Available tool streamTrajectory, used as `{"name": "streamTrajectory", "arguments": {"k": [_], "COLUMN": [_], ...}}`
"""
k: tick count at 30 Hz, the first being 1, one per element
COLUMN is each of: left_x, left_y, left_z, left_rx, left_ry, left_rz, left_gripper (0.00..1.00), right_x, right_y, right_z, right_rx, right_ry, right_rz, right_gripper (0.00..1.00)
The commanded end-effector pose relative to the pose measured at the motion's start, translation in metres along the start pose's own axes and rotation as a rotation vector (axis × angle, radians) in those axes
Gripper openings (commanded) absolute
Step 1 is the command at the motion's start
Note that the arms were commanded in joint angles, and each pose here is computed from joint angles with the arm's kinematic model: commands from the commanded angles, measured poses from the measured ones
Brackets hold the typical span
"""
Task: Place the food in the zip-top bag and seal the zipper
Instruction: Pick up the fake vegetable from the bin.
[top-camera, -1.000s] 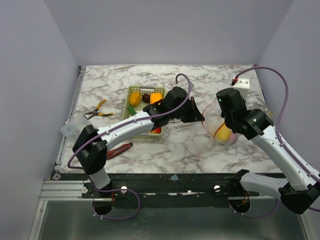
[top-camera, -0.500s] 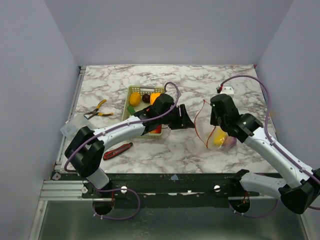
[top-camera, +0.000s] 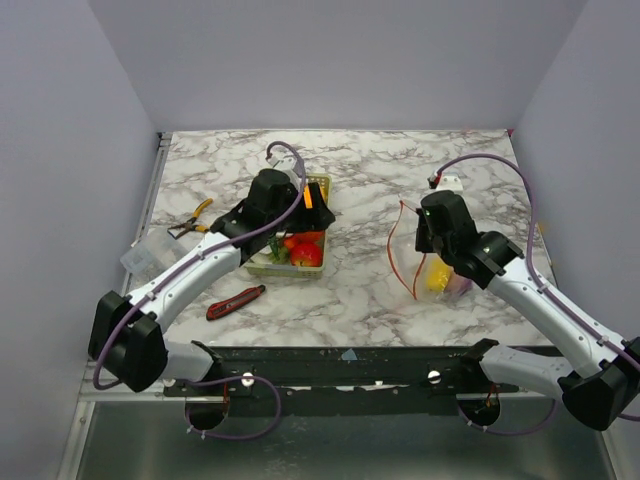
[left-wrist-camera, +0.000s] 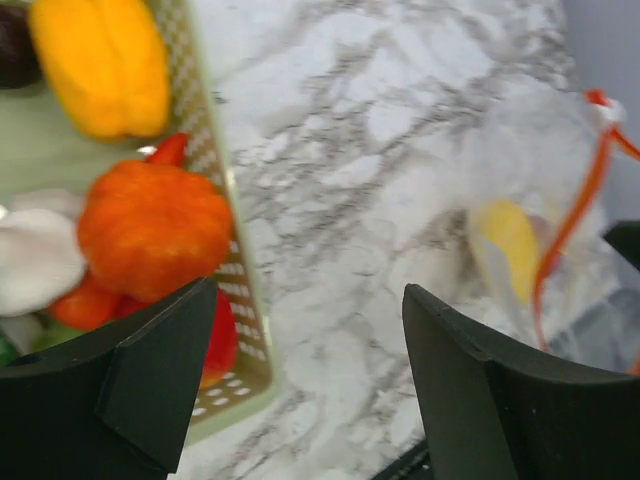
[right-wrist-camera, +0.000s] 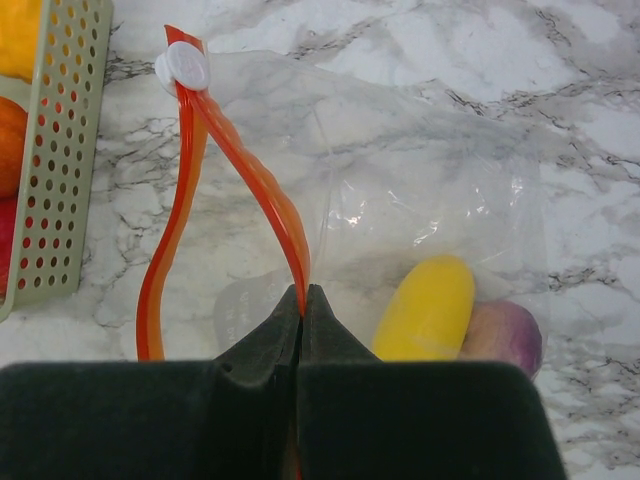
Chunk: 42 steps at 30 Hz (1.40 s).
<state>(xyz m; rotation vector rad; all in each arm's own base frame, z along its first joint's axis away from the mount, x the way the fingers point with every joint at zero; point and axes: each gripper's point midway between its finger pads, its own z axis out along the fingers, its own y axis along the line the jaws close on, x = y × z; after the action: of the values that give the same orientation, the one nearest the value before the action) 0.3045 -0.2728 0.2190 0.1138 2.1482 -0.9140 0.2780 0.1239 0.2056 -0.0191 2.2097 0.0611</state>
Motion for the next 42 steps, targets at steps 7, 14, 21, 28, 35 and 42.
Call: {"name": "streamTrajectory", "arguments": {"k": [7,14,21,28,35,42], "left_x": [-0.006,0.012,0.032,0.03,-0.007,-0.033], "left_y": [0.118,0.13,0.118,0.115,0.095,0.017], "left_z": [0.024,0.04,0.06,0.059,0.03,0.001], "left_rx": [-0.538,-0.53,-0.389,-0.35,-0.316,0.036], "left_ry": [0.131,0.19,0.265,0.24,0.08,-0.035], "left_rz": [0.035,-0.031,-0.087,-0.111,-0.064,-0.082], "left_gripper": [0.82,0.91,0.87,0.6,0.24,0.16], "right_x": [-0.002,-0.001,0.0,-0.003,-0.003,-0.007], "right_y": [0.003,0.001,0.003,0.004,0.005,0.01], "right_z": [0.0,-0.003,0.0,-0.003,-0.002,-0.001], "right_rx": [-0.023,-0.026,-0.032,-0.038,-0.042,-0.056], "right_ry": [-0.019,-0.024,-0.018,-0.026,-0.026,-0.026], "right_rz": [-0.015,-0.017,-0.022,-0.013,-0.01,0.003], "right_gripper": [0.0,0.01,0.01,0.01,0.0,0.01]}}
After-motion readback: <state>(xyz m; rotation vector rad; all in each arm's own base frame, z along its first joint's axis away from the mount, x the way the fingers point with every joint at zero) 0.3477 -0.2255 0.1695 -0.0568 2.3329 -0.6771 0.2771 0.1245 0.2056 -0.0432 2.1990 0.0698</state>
